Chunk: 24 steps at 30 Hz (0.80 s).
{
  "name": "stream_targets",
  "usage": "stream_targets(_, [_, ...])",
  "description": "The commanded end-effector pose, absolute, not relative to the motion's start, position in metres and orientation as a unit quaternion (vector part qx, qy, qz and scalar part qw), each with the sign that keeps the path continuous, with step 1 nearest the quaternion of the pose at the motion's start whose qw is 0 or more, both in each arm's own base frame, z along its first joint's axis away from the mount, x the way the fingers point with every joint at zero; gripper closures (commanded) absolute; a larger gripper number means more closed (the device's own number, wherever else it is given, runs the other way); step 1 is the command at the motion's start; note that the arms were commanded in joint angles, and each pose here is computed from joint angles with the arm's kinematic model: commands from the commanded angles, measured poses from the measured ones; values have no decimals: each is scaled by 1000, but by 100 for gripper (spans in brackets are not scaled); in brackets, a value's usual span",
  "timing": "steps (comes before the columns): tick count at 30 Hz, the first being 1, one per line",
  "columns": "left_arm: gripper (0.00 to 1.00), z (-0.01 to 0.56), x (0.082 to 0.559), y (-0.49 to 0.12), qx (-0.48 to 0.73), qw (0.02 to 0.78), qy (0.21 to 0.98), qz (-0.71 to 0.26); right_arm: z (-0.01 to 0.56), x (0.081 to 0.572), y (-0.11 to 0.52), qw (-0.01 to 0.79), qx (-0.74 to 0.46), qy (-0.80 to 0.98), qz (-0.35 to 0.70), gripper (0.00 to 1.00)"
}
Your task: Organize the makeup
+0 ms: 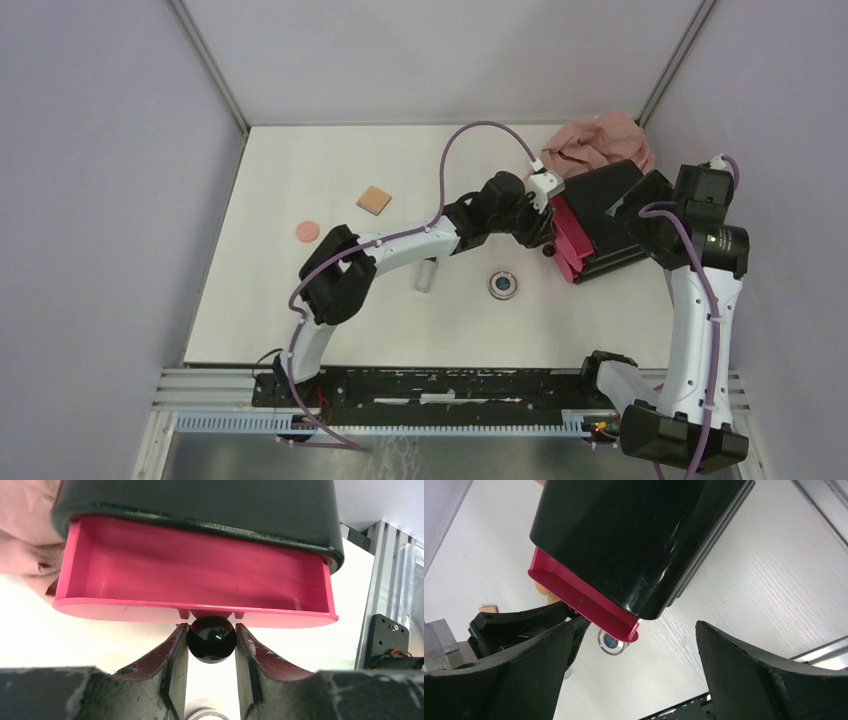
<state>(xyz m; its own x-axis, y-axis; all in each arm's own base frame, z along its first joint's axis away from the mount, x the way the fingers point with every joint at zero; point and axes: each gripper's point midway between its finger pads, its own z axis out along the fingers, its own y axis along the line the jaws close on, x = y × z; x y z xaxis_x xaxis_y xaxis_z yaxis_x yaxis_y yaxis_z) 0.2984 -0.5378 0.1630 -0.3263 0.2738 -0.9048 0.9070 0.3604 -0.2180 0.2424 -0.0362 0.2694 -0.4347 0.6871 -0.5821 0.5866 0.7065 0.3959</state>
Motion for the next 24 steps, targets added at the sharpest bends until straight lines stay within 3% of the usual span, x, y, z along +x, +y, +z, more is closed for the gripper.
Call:
stream_targets(1, [97,211,295,-530,411,457,682,-395,270,249,-29,386,366,842,92,1])
stream_targets(15, [97,178,280,-499,437,419,711,-356,279,239,-36,401,365,837,70,1])
stream_targets(24, [97,175,280,-479,414,441,721,-339,276,239,-35,400,364,838,71,1])
